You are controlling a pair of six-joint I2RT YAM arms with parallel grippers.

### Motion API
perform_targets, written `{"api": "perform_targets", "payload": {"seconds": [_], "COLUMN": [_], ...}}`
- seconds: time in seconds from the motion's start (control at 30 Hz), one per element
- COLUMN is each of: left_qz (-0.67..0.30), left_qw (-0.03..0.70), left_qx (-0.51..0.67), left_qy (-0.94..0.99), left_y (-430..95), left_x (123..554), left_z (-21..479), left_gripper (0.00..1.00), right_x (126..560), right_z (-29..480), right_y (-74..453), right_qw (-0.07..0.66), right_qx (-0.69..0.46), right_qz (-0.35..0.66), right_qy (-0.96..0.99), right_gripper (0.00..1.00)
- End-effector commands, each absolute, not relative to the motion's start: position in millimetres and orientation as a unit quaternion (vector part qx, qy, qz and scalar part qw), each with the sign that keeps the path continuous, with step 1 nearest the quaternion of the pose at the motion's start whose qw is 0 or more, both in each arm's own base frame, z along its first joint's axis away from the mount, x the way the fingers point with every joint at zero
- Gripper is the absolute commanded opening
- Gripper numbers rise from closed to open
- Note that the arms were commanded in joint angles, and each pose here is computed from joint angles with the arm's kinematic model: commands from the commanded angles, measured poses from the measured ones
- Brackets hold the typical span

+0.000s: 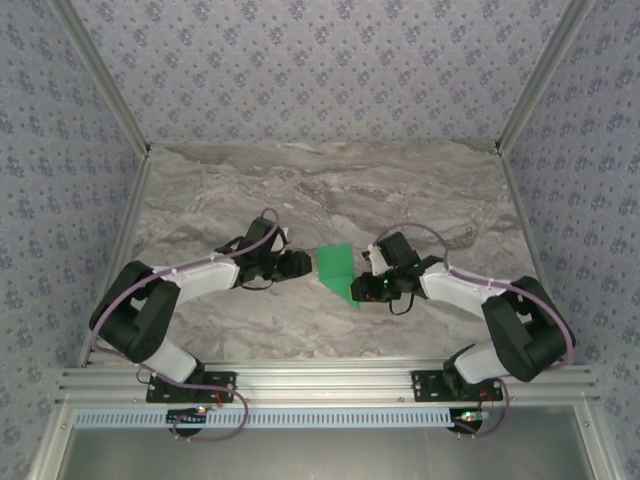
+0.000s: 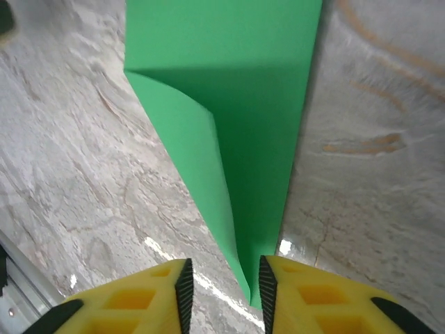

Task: Fold a paper plane with a square sheet of paper (fold left side to right side)
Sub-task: Third fold the triangle at the center of the table, then fourth fold the wing at the center of the table.

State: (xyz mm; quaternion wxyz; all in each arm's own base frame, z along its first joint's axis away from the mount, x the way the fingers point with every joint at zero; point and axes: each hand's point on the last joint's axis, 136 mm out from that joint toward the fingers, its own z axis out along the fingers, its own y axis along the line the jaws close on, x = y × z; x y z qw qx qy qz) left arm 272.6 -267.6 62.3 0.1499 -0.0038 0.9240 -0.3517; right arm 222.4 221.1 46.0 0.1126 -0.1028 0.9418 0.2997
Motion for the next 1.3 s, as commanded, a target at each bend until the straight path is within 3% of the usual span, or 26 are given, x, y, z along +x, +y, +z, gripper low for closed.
{"api": "perform_targets", "payload": {"seconds": [0.0,0.27,0.57,0.7,0.97,1.27], "left_qz": [-0.410,-0.407,-0.398,-0.398,-0.400,-0.416], "left_qw": [0.140,0.116,0.108,0.106,0.100,0.090], "left_qx": [-0.031,-0.037,-0.041,-0.042,-0.041,-0.038], "left_qy": [0.901,0.905,0.910,0.910,0.910,0.904], "left_y": [-291.1,-311.3,-315.1,-316.1,-321.3,-334.3], "left_x": [271.8,274.7,271.2,271.1,269.5,271.0], "left_z": [76.4,61.6,53.3,52.8,51.7,51.8], "left_gripper": [0.53,0.54,0.58,0.60,0.62,0.63], "right_x": [232.9,233.3,257.5,264.5,270.8,271.2], "right_z": [62.8,71.3,64.0,59.3,47.9,43.0], "right_y": [212.6,210.4,230.2,237.8,232.7,224.2], "right_qw": [0.161,0.201,0.193,0.184,0.172,0.168], "right_qx": [-0.127,-0.147,-0.166,-0.173,-0.163,-0.152], "right_qz": [0.265,0.253,0.285,0.291,0.282,0.266], "right_qy": [0.942,0.935,0.924,0.923,0.930,0.937], "right_gripper": [0.41,0.58,0.57,0.49,0.15,0.12]}}
